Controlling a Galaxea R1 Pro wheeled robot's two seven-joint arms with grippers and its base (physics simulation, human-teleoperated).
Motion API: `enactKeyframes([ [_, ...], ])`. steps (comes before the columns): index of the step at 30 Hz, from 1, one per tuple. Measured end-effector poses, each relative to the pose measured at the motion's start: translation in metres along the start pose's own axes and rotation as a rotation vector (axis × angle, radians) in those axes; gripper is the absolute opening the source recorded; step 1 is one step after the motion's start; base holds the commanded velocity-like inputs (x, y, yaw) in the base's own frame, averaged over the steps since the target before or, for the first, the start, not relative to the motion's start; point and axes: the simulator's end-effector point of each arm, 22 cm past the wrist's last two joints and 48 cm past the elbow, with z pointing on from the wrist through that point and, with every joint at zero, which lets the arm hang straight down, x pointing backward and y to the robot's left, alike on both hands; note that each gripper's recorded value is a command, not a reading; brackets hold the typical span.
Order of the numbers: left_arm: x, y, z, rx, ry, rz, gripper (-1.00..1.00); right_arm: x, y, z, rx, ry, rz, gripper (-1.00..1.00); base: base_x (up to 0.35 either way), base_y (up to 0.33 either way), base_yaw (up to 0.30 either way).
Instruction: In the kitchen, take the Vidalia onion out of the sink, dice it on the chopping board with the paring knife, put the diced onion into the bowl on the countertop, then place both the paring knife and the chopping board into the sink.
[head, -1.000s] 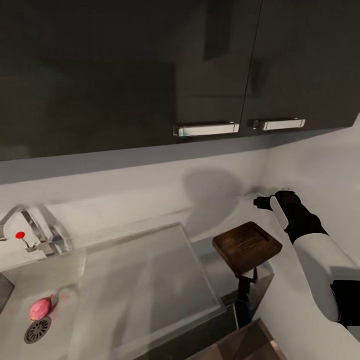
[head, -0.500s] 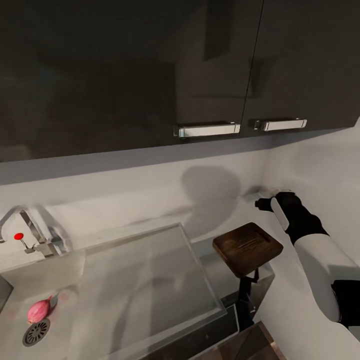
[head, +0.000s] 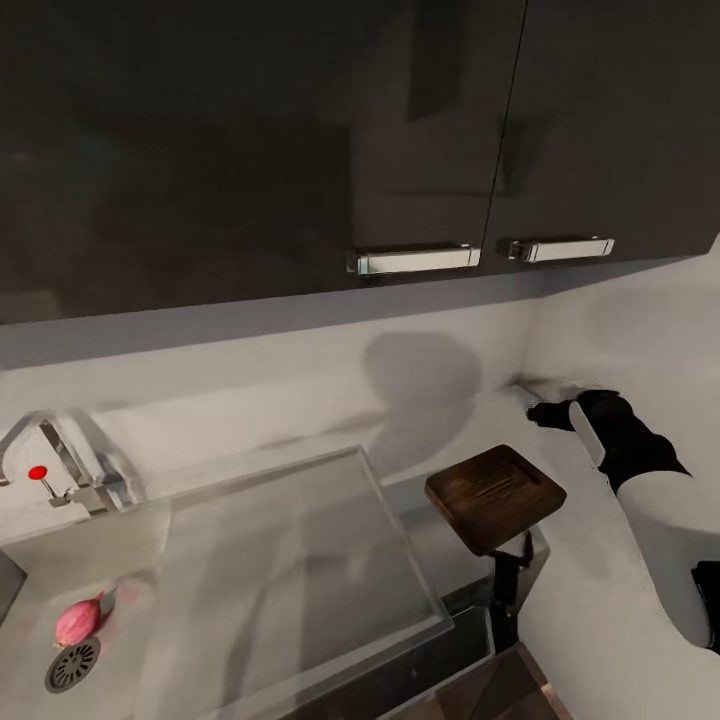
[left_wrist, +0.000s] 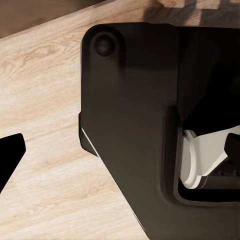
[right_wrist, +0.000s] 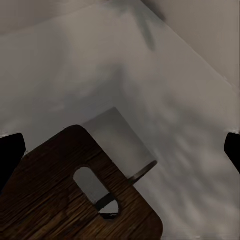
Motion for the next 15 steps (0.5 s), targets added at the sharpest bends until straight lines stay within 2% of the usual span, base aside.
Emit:
enactKeyframes([
  [7,0.0,0.0,0.0,0.0,0.0,0.0,1.0,0.003,-0.003,0.007,-0.012,-0.023,0.008,1.0,0.0,0.0,0.0],
  [10,0.005,0.0,-0.001,0.0,0.01,-0.001,1.0,0.007,0.0,0.011,-0.05,-0.03,0.013,1.0,0.0,0.0,0.0],
  [12,0.008,0.0,-0.002,-0.001,0.017,-0.001,1.0,0.011,-0.002,0.014,-0.074,-0.03,0.012,1.0,0.0,0.0,0.0],
  [15,0.011,0.0,-0.002,-0.001,0.024,0.0,1.0,0.013,-0.012,0.019,-0.115,-0.066,0.012,1.0,0.0,0.0,0.0],
])
